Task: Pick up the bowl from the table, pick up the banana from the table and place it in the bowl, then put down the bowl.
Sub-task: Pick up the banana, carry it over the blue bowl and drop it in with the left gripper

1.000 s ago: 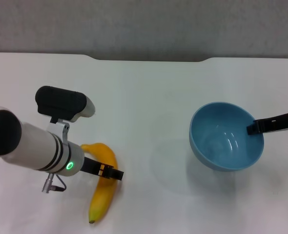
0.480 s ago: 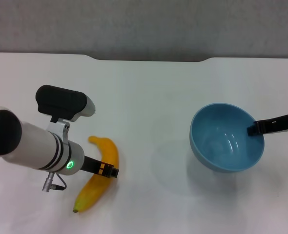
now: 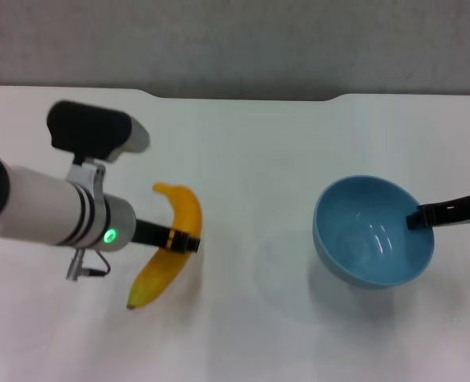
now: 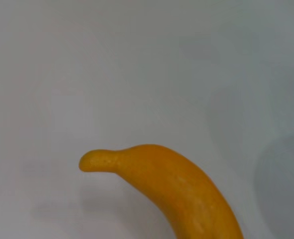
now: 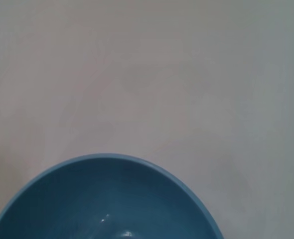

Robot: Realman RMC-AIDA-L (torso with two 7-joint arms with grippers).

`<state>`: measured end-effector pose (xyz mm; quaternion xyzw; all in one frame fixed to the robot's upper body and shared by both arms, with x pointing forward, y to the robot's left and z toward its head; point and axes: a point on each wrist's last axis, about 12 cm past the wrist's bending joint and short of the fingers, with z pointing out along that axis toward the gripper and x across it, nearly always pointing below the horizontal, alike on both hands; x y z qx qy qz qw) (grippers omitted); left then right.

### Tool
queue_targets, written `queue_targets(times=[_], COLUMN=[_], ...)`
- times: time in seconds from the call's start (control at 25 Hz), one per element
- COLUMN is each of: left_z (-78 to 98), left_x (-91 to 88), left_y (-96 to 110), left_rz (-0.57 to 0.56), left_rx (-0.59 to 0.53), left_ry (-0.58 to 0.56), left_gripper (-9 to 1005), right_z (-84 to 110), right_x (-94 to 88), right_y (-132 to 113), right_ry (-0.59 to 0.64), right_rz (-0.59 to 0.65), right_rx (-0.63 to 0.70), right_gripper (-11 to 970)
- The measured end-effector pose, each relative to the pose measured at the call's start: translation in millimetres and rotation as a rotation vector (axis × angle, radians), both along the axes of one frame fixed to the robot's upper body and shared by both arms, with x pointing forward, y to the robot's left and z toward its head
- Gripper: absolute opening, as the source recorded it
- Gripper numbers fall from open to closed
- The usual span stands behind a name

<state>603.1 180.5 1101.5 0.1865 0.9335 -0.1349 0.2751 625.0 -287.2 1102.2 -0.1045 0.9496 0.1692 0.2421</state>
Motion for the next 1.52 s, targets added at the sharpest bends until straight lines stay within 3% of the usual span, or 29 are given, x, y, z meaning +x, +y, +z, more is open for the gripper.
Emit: queue_targets(times=[0.28,0.64,1.12,1.52], left_z=[39.6,71.9,82.6,63.8], left_x=[1.0,0.9,2.2,6.1], left_y=[-18.5,-51.7,-64.3,-59.1], left_rz=[-0.094,-0.219,-0.264,-0.234], left_rx=[-0.11,-0.255,-0.354,-0.454], left_ry=[-0.084,-0.15,-0.221,-0.236], left_gripper=[500,500,500,501], right_z=[-4.3,-8.5,-0.4,2.3], right_x=[1.1,12.0,23.5,24.8], right_y=[4.1,30.0,61.0,69.6], right_ry=[0.009,0.018,-0.014,-0.019], right_rz=[0.004,0.052,0.12,0.139], right_rx=[-0.001,0.004,0.04,0.058], right_gripper=[26,26,27,27])
